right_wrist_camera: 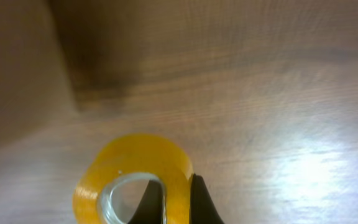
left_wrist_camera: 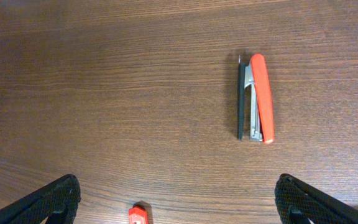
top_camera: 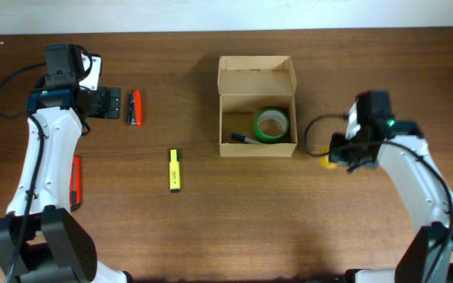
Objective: Pack container
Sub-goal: 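Carry the yellow tape roll with the right gripper into the box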
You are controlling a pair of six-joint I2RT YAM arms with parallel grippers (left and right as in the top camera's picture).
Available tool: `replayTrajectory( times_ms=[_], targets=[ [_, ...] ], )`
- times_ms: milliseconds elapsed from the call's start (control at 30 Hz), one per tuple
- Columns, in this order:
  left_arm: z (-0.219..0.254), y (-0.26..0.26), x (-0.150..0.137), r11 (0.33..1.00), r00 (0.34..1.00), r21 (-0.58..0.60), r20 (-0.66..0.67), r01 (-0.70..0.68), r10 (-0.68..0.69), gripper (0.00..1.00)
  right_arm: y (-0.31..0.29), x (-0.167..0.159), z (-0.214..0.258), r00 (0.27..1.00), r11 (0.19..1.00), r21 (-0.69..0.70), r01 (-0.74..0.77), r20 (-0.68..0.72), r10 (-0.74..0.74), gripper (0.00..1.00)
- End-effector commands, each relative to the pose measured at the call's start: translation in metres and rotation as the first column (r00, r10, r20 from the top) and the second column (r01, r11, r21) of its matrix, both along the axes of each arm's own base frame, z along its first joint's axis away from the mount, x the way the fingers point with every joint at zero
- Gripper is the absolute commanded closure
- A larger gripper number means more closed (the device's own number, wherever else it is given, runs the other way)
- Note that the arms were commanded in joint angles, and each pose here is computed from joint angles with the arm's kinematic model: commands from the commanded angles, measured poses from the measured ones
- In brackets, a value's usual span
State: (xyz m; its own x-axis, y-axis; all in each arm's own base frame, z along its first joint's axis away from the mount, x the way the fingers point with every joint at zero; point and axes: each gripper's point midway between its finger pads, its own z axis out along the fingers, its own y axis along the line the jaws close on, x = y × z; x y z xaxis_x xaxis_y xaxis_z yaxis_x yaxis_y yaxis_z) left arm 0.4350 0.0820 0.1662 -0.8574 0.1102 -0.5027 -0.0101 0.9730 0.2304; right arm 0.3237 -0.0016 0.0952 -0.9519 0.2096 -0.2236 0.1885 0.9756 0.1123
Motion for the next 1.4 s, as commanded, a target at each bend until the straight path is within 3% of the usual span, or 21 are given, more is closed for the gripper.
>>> replayTrajectory(
  times_ms=[0,300,467,833,1033,1367],
  targets=[
    [0.004,0.003,0.005,1.0,1.0,0.012,0.009,0.004,-0.004,0.0,-0.006,0.025,0.047,0.994,0.999,-0.043,-0.025,0.102,0.03,0.96],
    [0.004,0.003,0.005,1.0,1.0,0.012,0.01,0.005,-0.005,0.0,-0.01,0.069,0.152,0.932,0.983,-0.137,-0.119,0.327,0.158,0.96],
    [0.004,0.003,0.005,1.0,1.0,0.012,0.014,0.004,-0.004,0.0,0.002,0.093,0.177,0.891,0.963,-0.146,-0.227,0.368,0.266,0.96],
    [0.004,0.003,0.006,1.0,1.0,0.012,0.015,0.004,-0.004,0.0,0.081,0.147,0.136,0.805,0.833,-0.164,-0.528,0.215,0.553,0.96],
    [0.004,0.003,0.006,1.0,1.0,0.012,0.015,0.004,-0.004,0.0,0.121,0.136,0.081,0.774,0.771,-0.146,-0.62,0.047,0.632,0.96],
    [0.005,0.003,0.006,1.0,1.0,0.013,0.017,0.004,-0.004,0.0,0.136,0.122,0.048,0.751,0.746,-0.102,-0.658,-0.017,0.66,0.96]
  ],
)
